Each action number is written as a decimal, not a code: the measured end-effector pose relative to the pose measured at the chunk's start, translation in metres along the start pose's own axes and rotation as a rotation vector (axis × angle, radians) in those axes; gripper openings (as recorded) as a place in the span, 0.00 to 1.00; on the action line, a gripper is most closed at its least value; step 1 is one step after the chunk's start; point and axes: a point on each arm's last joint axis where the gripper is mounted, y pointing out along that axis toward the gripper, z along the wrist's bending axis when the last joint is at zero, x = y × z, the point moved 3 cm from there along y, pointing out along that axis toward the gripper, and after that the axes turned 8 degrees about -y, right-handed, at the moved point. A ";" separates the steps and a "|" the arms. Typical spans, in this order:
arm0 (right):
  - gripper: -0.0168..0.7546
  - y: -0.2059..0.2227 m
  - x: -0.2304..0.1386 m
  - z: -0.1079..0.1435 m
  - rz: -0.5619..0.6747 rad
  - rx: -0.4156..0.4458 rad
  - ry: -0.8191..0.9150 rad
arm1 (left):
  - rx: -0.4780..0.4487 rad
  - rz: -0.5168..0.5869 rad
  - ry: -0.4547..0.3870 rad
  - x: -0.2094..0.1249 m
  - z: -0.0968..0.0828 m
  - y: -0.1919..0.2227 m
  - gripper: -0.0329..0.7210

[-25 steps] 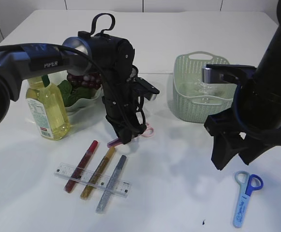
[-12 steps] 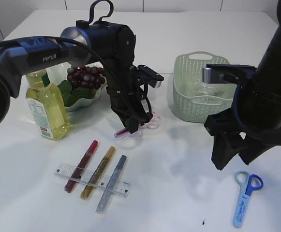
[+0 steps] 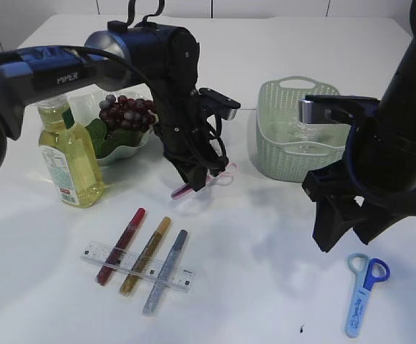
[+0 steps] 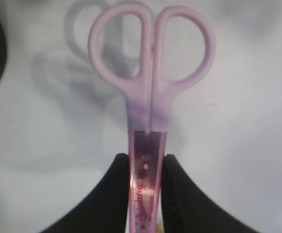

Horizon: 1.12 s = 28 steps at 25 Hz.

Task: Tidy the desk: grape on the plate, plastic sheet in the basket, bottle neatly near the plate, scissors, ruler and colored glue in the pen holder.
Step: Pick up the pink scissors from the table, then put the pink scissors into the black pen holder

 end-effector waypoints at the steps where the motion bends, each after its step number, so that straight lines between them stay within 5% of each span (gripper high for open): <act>1: 0.63 0.000 0.000 0.000 0.000 0.000 0.000 | 0.001 -0.008 -0.010 0.001 0.000 -0.004 0.21; 22: 0.63 0.000 0.000 0.000 0.001 -0.004 -0.001 | -0.046 -0.153 -0.135 0.005 -0.013 -0.082 0.21; 28: 0.63 0.000 0.000 -0.001 0.001 -0.006 -0.002 | -0.050 -0.086 -0.151 -0.017 -0.015 -0.082 0.21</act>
